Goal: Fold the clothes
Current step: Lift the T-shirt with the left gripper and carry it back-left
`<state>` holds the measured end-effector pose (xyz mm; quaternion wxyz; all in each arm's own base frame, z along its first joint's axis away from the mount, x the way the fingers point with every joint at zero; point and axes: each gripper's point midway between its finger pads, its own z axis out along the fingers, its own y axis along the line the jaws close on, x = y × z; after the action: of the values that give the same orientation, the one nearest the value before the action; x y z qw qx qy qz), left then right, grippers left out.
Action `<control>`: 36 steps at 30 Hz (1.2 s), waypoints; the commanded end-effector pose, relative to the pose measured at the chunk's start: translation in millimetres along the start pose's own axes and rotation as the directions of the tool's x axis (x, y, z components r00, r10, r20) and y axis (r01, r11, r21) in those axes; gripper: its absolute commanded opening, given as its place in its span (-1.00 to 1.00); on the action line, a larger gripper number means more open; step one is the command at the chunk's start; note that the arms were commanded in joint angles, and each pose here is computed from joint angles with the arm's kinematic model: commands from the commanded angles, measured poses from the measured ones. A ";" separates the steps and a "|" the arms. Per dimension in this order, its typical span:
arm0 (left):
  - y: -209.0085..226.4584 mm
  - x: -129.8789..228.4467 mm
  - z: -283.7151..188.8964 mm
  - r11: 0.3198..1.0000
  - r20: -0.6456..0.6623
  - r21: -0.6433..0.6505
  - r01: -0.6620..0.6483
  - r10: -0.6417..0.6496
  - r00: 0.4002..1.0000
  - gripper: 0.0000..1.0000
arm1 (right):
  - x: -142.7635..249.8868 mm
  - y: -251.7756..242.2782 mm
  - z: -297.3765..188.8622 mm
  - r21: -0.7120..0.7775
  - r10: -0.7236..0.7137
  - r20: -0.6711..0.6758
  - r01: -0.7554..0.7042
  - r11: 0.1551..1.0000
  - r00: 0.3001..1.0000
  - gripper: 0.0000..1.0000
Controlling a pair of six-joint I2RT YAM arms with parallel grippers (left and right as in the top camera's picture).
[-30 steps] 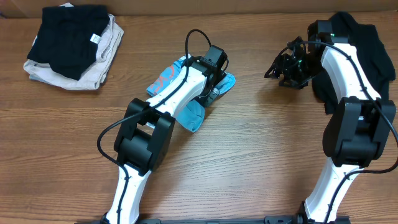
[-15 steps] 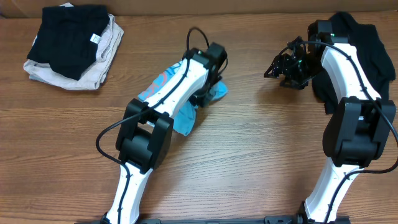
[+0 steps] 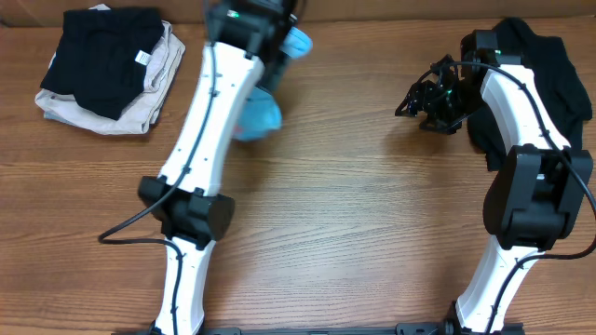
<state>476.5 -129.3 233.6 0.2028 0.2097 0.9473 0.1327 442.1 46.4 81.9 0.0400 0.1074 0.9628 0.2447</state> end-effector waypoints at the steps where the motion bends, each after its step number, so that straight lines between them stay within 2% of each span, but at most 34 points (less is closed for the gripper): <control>1: 64.1 -0.2 -27.1 0.982 0.071 -0.148 0.121 -0.111 0.991 -0.92 | -6.2 10.2 -17.8 -0.008 -0.033 0.050 0.033 0.999 0.998 0.43; 3: 94.3 3.3 -33.9 0.962 0.093 -0.217 0.169 -0.152 0.984 -0.92 | -6.1 10.3 -17.8 -0.008 -0.032 0.050 0.033 0.999 0.998 0.43; 8: 189.7 10.8 -47.8 0.843 0.161 -0.469 0.263 -0.211 0.964 -0.92 | -4.8 9.9 -17.7 -0.007 -0.029 0.044 0.030 1.000 0.999 0.43; 11: 224.8 8.3 -49.4 0.811 0.215 -0.502 0.301 -0.220 0.952 -0.92 | -2.8 9.6 -17.7 -0.006 -0.025 0.037 0.026 1.000 0.999 0.43; 13: 244.3 4.8 -48.2 0.816 0.242 -0.499 0.291 -0.191 0.951 -0.92 | -1.8 9.3 -17.6 -0.005 -0.023 0.032 0.023 1.000 0.999 0.44; 19: 293.1 -6.0 -42.6 0.869 0.300 -0.477 0.132 0.019 0.954 -0.92 | 1.8 8.7 -17.5 -0.003 -0.015 0.018 0.015 1.000 1.000 0.43; 22: 319.8 -2.0 -37.1 0.860 0.313 -0.499 0.108 0.063 0.948 -0.92 | 4.6 8.2 -17.5 -0.001 -0.009 0.007 0.009 1.000 1.000 0.43; 28: 362.5 20.1 -9.9 0.834 0.233 -0.552 -0.003 0.157 0.960 -0.92 | 8.4 7.6 -17.5 0.001 -0.001 -0.008 0.001 1.000 1.000 0.43; 32: 381.1 35.6 19.4 0.862 0.253 -0.508 -0.003 0.152 0.956 -0.92 | 11.6 7.0 -17.5 0.004 0.005 -0.020 -0.005 1.000 1.000 0.43; 36: 392.0 55.9 56.2 0.876 0.208 -0.482 -0.002 0.117 0.971 -0.92 | 11.1 7.2 -17.5 0.002 0.005 -0.018 -0.005 1.000 1.000 0.43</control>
<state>583.1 239.8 310.8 0.3517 0.1777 0.8496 0.3505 424.2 47.8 80.7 0.0012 0.1174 0.9628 0.2433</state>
